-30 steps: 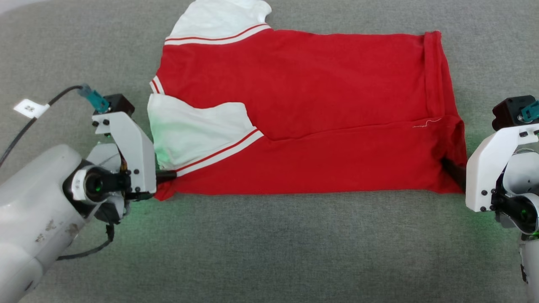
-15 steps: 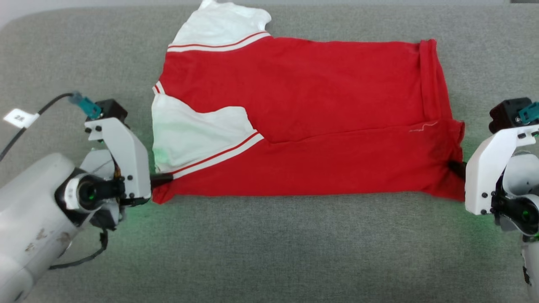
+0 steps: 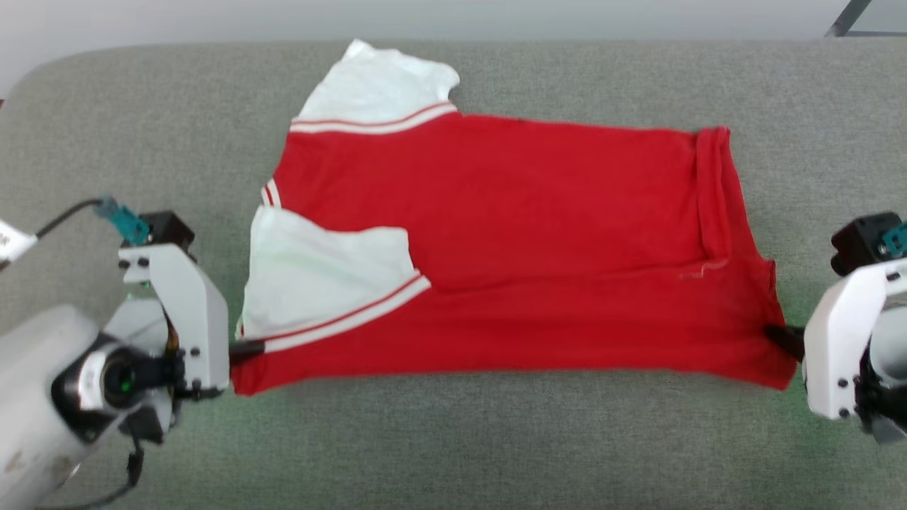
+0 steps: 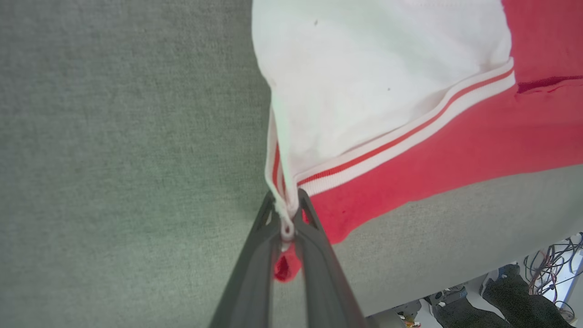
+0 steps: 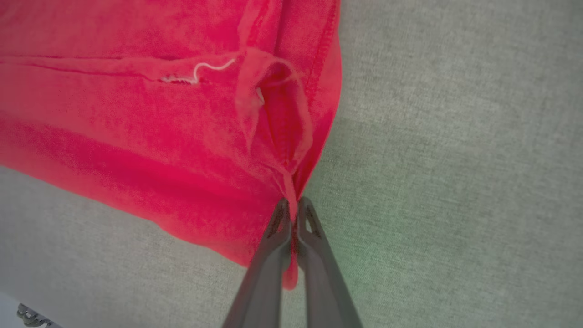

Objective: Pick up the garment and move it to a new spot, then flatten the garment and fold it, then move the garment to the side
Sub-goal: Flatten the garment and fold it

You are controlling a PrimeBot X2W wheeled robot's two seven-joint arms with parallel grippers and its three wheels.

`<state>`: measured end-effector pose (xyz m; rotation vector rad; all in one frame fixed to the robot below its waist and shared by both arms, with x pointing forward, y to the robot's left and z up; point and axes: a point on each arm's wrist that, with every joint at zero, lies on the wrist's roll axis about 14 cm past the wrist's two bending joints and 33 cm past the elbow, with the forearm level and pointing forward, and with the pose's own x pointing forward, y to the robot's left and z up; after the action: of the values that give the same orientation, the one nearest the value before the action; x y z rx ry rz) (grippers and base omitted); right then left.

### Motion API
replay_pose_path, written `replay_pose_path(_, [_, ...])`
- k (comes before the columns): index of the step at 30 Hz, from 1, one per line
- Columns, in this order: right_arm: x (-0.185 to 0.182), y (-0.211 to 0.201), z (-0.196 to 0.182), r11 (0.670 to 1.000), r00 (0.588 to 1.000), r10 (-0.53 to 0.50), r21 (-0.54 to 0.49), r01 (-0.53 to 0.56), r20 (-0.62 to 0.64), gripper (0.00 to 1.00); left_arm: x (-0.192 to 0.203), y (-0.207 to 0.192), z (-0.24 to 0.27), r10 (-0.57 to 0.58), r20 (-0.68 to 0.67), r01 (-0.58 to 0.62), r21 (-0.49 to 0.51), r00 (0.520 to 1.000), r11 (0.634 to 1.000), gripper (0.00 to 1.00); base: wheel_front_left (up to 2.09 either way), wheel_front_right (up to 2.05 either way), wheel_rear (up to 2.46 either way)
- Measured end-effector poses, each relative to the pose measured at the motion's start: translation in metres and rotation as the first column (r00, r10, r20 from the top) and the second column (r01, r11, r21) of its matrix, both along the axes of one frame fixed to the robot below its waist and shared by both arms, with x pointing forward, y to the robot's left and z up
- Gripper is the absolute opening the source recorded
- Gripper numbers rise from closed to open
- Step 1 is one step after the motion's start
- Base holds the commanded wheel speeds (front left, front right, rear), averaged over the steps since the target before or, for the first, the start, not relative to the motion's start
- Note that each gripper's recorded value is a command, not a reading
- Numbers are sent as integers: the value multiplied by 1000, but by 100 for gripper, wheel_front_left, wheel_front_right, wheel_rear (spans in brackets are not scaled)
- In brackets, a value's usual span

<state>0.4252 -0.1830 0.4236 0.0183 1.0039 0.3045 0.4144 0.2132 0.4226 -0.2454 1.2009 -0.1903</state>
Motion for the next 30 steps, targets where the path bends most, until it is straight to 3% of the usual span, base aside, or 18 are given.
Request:
replay_pose_path(19, [-57,-6,-11,1000,995,-5,6,6,-95,0,-67,-13,-19,-32,-119,33,3,992,999,0,0,0,0])
replay_pose_path(20, [-57,-6,-12,1000,996,-3,2,3,-92,4,-67,-14,-20,-34,-120,35,4,992,999,16,0,0,0])
replay_pose_path(21, [-56,-6,-11,1000,997,-6,2,6,-81,26,-66,-13,-21,-37,-112,38,10,993,999,30,0,0,0])
replay_pose_path(23, [-56,-4,-11,1000,997,-5,5,6,-74,49,-63,-13,-19,-38,-97,40,15,995,999,49,0,0,0])
replay_pose_path(24, [-56,-3,-10,1000,998,-4,7,4,-69,97,-60,-12,-18,-41,-84,43,21,996,999,95,0,0,0])
replay_pose_path(25, [-56,-4,-9,1000,998,-6,8,7,-61,100,-57,-12,-16,-45,-72,47,28,996,999,100,0,0,0])
replay_pose_path(30, [-52,-6,-1,999,999,-31,18,32,-15,100,-44,-7,-3,-46,-21,47,47,999,998,100,0,0,0])
